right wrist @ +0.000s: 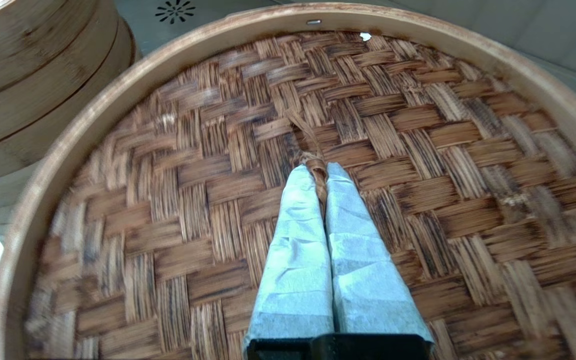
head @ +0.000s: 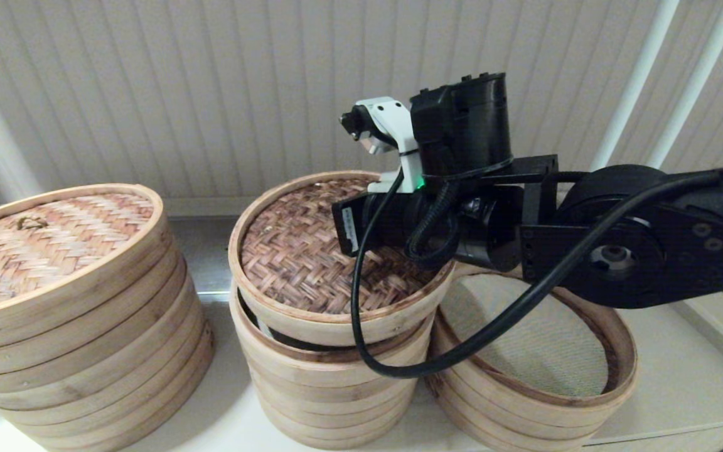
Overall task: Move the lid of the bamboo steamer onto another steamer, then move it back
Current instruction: Put the steamer
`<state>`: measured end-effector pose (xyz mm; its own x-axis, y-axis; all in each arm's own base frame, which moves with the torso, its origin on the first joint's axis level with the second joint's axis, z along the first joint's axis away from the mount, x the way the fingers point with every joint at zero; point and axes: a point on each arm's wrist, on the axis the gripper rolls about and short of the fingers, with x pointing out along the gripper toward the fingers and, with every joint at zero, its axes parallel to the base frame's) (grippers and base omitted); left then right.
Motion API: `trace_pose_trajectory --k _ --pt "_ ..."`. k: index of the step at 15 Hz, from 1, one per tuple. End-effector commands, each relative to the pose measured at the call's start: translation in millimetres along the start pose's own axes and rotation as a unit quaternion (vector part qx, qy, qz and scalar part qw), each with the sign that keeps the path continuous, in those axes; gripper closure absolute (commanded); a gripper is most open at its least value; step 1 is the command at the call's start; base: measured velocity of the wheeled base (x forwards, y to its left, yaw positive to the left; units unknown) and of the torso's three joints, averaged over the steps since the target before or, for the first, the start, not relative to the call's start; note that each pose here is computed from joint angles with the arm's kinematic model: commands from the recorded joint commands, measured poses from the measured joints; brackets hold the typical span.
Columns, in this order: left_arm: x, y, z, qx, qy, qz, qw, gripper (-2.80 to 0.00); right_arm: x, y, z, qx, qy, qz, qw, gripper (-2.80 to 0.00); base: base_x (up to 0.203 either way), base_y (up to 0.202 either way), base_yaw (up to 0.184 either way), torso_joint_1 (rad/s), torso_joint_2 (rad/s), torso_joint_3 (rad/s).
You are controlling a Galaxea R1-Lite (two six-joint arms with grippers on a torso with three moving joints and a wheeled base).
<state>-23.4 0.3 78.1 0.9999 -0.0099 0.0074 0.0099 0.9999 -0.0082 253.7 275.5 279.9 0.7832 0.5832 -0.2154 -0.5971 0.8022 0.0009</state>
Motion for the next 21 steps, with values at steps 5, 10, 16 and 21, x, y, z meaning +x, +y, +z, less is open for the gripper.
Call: trace_pose_trajectory --k 5,10,16,21 --pt "0.0 0.0 0.0 0.0 0.0 0.0 1.0 0.0 -24.3 -23.1 8.5 0.002 -0.013 -0.037 0.999 0.0 0.0 0.0 0.0 0.0 0.0 0.0" --pt "0.0 0.0 0.0 0.0 0.0 0.0 1.0 0.0 -59.8 -57.1 3.7 0.012 -0.011 -0.081 0.997 0.0 0.0 0.0 0.0 0.0 0.0 0.0" --pt "0.0 0.0 0.0 0.0 0.0 0.0 1.0 0.0 -117.0 -98.9 -11.7 0.028 -0.011 -0.152 0.988 0.0 0.0 0.0 0.0 0.0 0.0 0.0" --pt "0.0 0.0 0.0 0.0 0.0 0.0 1.0 0.0 -153.3 -126.2 -32.7 0.044 0.001 -0.201 0.979 0.0 0.0 0.0 0.0 0.0 0.0 0.0"
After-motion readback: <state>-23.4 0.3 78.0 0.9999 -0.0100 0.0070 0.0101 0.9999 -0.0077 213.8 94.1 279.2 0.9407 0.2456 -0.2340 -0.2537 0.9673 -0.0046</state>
